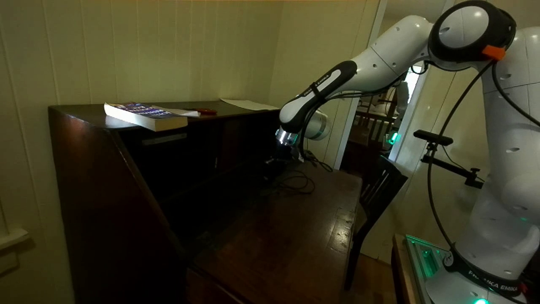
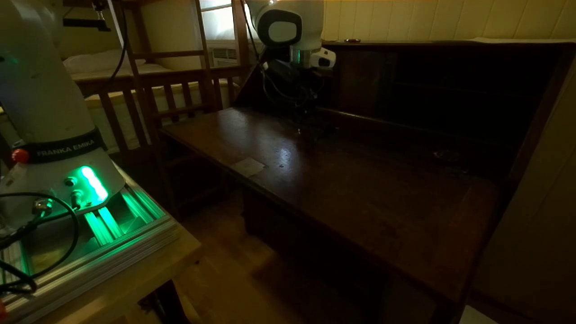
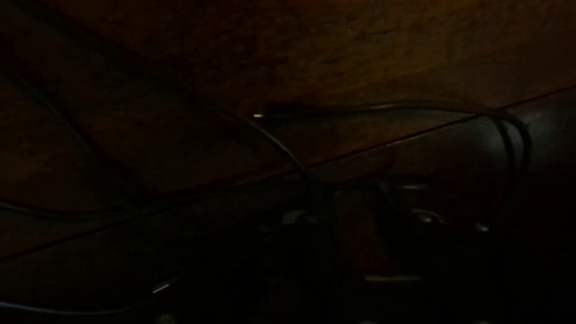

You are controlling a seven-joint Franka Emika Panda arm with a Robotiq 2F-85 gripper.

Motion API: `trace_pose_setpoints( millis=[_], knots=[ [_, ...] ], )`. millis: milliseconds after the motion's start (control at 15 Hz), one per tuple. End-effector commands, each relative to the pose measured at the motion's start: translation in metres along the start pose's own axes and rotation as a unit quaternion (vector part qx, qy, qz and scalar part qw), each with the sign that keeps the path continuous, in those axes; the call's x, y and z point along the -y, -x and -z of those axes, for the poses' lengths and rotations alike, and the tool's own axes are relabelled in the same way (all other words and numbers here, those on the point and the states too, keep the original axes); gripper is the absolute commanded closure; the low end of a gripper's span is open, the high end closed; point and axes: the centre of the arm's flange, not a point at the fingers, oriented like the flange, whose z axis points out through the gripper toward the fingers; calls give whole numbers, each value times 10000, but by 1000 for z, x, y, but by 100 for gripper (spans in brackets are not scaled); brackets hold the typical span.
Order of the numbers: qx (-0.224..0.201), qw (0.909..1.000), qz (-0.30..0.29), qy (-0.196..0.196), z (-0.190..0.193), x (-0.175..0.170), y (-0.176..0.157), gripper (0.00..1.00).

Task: Move the black cable to the right.

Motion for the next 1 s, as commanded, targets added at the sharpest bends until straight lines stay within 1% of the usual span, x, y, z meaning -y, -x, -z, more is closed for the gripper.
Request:
trace_pose_setpoints(
  millis=[0, 67, 267, 467, 533, 600, 667, 733, 800, 933],
  knots=[
    [44, 9999, -154, -48, -4, -3, -10, 90],
    [21, 9999, -155, -30, -3, -3, -10, 99],
    [-27, 10000, -75, -41, 4, -2, -6, 100],
    [-108, 9998, 132, 138, 21, 1, 3, 100],
    [-128, 9989, 356, 267, 27, 2, 6, 98],
    [-157, 9976, 520, 437, 31, 2, 9, 73],
    [-177, 9959, 676, 570, 36, 2, 11, 72],
    [-203, 9939, 850, 672, 38, 3, 13, 69],
    [-223, 9922, 948, 784, 41, 3, 13, 62],
    [-294, 9887, 1187, 871, 40, 5, 12, 50]
  ],
)
